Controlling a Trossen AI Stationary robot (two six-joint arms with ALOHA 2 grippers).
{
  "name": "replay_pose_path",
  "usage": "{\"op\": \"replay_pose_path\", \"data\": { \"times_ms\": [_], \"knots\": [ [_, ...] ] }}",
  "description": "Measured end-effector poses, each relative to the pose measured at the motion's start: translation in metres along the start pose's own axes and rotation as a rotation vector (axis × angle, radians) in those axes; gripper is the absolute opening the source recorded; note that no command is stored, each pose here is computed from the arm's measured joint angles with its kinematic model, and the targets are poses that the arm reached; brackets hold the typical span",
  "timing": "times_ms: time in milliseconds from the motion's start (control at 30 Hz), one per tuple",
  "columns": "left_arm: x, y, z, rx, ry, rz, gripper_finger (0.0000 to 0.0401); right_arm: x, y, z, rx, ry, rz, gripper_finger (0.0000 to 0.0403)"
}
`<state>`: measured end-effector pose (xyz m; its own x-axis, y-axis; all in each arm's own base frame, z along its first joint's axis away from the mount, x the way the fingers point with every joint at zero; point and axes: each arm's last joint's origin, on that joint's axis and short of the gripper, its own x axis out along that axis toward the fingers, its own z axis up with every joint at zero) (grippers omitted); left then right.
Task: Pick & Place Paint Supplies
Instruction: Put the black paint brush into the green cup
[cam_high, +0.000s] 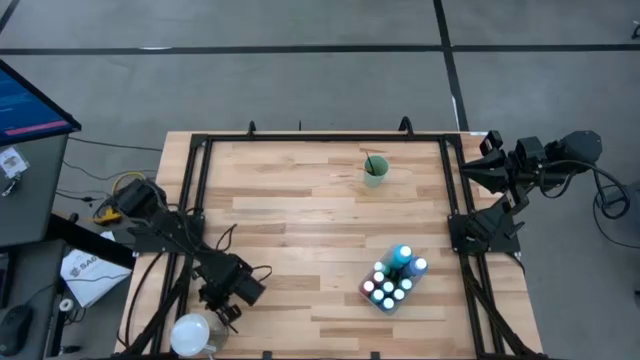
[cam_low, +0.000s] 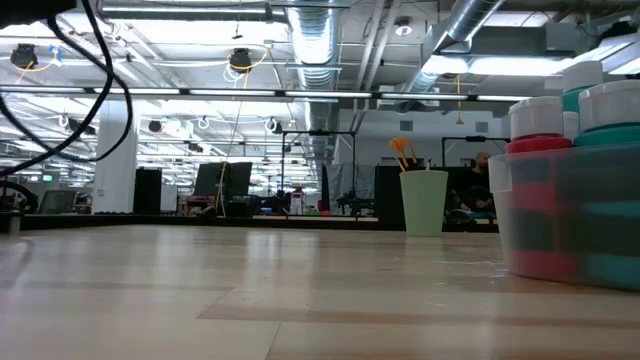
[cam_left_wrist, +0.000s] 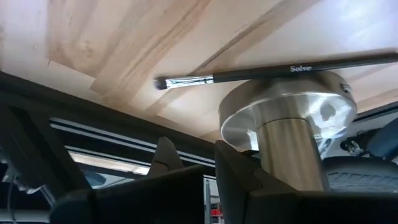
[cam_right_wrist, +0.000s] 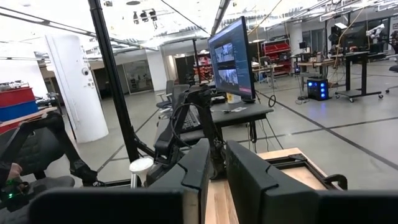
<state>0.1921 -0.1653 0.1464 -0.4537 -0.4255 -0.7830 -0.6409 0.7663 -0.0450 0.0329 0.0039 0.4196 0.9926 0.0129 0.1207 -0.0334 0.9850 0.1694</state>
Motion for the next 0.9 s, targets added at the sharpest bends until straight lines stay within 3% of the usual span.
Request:
{"op": "replay_pose_path", "data": {
  "times_ms": [600,900],
  "knots": [
    [0.028,-0.005,0.018,0.071,0.042,0.095,0.0,0.0,0.0,-0.001,0.004,0.005,0.003,0.0049],
    [0.034,-0.013,0.026,0.096,-0.008,0.052,0.0,0.0,0.0,-0.001,0.013,0.005,0.003,0.0049]
  ]
}}
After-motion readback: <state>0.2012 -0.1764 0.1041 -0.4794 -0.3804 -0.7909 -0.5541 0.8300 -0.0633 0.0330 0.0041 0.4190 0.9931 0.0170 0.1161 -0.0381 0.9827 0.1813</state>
